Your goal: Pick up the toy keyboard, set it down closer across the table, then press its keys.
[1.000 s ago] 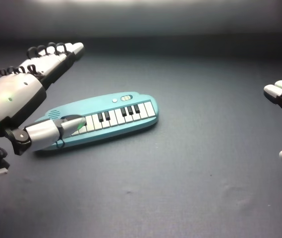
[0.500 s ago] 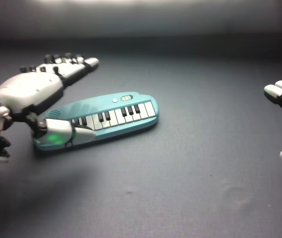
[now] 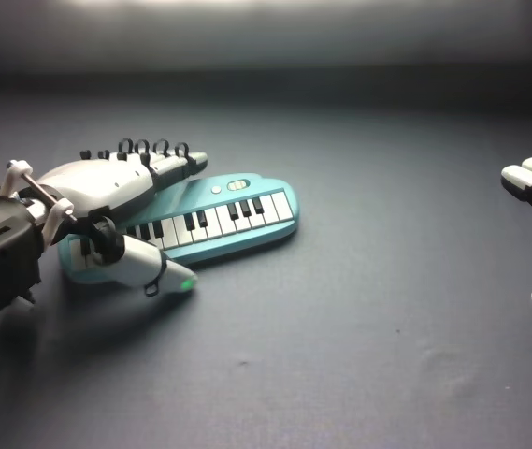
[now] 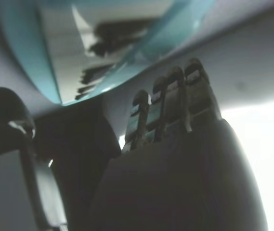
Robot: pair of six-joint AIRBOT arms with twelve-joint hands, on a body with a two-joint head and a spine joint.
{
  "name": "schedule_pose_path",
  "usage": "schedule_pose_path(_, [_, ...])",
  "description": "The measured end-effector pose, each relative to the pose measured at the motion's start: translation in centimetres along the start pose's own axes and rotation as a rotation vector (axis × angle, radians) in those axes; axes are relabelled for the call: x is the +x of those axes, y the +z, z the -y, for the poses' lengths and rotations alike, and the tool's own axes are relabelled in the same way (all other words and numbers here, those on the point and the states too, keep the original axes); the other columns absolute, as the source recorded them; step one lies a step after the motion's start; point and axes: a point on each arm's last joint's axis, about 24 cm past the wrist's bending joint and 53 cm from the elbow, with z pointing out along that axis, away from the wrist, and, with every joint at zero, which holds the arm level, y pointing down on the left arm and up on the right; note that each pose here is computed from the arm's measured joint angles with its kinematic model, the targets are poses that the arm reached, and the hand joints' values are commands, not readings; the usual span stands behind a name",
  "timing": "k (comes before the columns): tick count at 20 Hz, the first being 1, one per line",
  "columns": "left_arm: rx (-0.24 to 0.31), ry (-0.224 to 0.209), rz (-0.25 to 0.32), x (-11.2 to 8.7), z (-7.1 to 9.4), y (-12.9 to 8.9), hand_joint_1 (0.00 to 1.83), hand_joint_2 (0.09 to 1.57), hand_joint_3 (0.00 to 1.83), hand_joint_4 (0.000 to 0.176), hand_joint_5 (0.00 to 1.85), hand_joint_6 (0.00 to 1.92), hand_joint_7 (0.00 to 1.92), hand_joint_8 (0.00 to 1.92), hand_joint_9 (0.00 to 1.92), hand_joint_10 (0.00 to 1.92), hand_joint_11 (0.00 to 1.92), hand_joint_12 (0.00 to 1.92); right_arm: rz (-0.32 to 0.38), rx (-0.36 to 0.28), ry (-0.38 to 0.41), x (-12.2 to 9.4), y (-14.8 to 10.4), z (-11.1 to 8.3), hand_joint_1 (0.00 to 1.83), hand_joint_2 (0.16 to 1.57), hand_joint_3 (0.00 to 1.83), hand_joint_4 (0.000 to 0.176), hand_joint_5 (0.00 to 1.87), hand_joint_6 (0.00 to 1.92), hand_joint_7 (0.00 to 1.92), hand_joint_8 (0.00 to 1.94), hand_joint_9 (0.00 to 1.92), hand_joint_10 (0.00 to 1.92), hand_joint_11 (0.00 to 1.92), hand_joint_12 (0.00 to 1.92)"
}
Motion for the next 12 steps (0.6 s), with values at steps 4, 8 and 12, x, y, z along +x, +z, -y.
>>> schedule_pose_path(4, [-0.012, -0.016, -0.004, 0.12, -0.31, 0.32, 1.02, 1.05, 0.00, 0.076, 0.00, 0.00, 0.06, 0.01, 0.18, 0.07, 0.00, 1.16, -0.004, 0.006, 0.001, 0.12, -0.09, 0.19, 0.39, 1.38, 0.00, 0.000, 0.00, 0.00, 0.00, 0.00, 0.00, 0.00, 0.00, 0.00])
schedule_pose_path(8, [0.012, -0.019, 0.021, -0.53, 0.48, 0.55, 1.34, 1.13, 0.00, 0.000, 0.41, 0.06, 0.59, 0.11, 0.57, 1.10, 0.56, 1.62, -0.005, 0.004, 0.002, 0.14, -0.09, 0.15, 0.38, 1.37, 0.00, 0.000, 0.00, 0.00, 0.00, 0.00, 0.00, 0.00, 0.00, 0.00])
schedule_pose_path(12, [0.016, -0.014, 0.028, -0.73, 0.55, 0.61, 1.60, 1.17, 0.00, 0.000, 0.52, 0.25, 0.49, 0.44, 0.69, 1.48, 0.60, 1.76, -0.004, 0.006, 0.006, 0.12, -0.09, 0.19, 0.37, 1.37, 0.00, 0.000, 0.00, 0.00, 0.00, 0.00, 0.00, 0.00, 0.00, 0.00])
